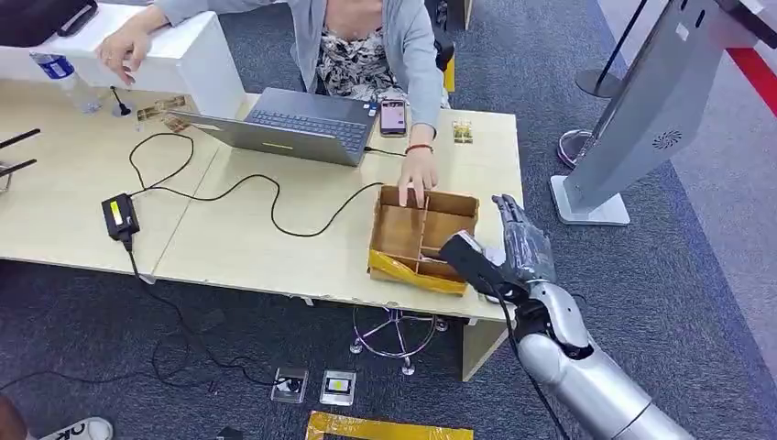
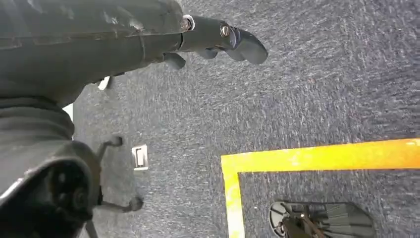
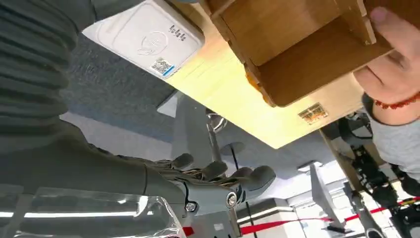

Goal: Pass the card to the sensor for recognition and then transmit it.

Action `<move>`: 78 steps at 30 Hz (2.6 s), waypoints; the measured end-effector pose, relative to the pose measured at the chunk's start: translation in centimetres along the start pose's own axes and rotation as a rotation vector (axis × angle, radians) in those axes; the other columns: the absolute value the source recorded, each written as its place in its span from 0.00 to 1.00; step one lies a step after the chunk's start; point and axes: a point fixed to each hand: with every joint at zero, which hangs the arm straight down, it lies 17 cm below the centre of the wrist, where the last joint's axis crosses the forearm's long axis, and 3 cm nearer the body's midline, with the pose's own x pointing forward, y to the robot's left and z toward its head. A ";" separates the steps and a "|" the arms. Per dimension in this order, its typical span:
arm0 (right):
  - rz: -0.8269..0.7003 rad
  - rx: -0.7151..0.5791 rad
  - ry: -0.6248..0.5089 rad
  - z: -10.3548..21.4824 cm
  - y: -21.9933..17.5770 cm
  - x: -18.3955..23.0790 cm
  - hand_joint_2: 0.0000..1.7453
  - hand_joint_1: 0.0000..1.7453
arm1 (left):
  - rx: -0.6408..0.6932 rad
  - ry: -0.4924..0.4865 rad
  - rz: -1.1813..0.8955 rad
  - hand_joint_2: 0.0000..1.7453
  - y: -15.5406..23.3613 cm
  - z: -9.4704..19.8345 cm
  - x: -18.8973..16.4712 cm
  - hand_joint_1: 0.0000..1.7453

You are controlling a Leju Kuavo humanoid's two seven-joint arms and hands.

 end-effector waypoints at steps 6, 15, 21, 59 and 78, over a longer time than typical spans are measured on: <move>-0.049 -0.001 0.040 0.4 -0.6 -1.7 1.00 0.00 | -0.011 -0.022 -0.022 0.00 -0.7 0.1 0.5 0.00; 0.018 -0.033 0.027 2.1 0.8 -2.4 1.00 0.00 | -0.023 -0.032 -0.017 0.00 -1.2 0.2 0.8 0.00; 0.198 -0.039 -0.016 4.1 6.3 1.6 1.00 0.00 | -0.043 -0.010 0.019 0.00 -1.4 0.2 0.5 0.00; 0.260 -0.116 0.007 -2.1 4.1 4.3 1.00 0.00 | -0.034 0.007 -0.016 0.00 0.3 0.0 -0.3 0.00; 0.205 -0.114 0.057 -1.6 4.6 2.1 1.00 0.00 | -0.031 0.008 -0.027 0.00 0.4 0.0 -0.4 0.00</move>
